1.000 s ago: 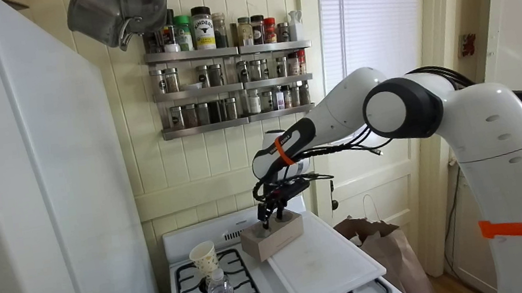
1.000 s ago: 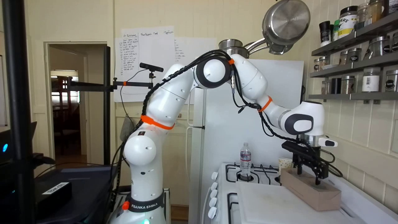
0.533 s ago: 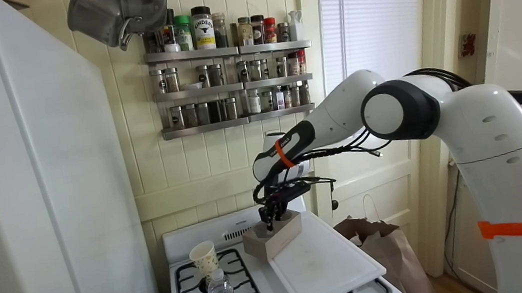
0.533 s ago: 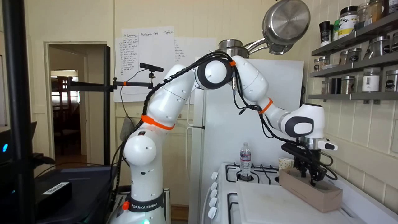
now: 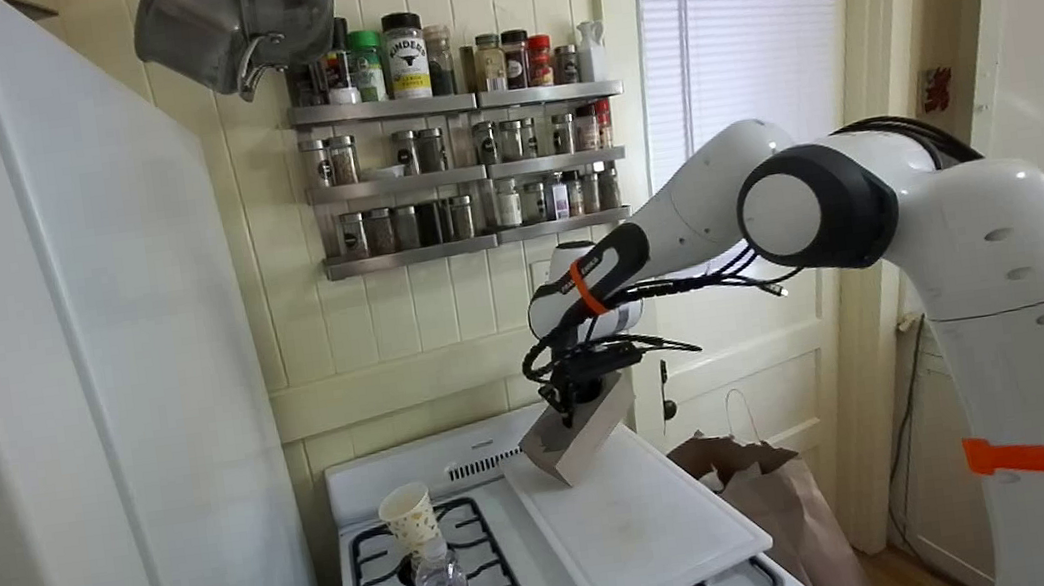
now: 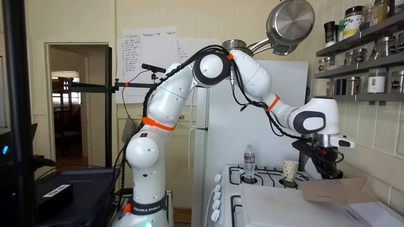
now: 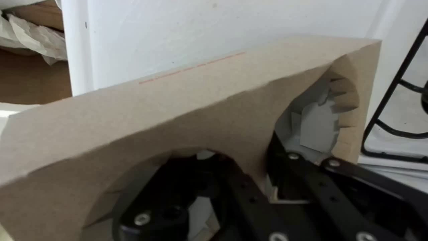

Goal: Adjust the cup holder on the cutting board

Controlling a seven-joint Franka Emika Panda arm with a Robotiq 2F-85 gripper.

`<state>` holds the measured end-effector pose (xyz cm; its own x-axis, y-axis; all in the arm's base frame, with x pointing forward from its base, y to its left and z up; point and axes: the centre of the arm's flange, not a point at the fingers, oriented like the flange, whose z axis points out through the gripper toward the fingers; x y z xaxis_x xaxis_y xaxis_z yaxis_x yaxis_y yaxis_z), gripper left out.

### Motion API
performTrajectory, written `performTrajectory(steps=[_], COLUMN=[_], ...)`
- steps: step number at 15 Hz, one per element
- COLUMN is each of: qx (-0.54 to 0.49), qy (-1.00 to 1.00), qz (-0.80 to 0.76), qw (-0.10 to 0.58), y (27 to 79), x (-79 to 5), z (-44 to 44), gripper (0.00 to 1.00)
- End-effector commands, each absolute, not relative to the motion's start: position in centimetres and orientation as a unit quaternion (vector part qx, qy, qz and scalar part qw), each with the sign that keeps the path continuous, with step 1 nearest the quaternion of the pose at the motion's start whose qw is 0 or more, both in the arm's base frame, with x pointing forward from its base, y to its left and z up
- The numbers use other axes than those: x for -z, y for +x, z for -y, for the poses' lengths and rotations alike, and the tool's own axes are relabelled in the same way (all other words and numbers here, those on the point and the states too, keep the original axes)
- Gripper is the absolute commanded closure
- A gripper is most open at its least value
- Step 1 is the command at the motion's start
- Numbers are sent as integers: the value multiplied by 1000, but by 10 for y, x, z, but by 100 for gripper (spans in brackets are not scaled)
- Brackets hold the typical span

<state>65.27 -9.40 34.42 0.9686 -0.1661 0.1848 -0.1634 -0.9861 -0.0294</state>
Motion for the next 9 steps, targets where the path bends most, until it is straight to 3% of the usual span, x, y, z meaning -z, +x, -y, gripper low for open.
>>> performTrajectory(steps=[1, 9], qx=[73, 68], qy=[-988, -969], qz=[-130, -200], qw=[26, 130], y=[634, 611], x=[-336, -324], z=[100, 119], gripper=[98, 99])
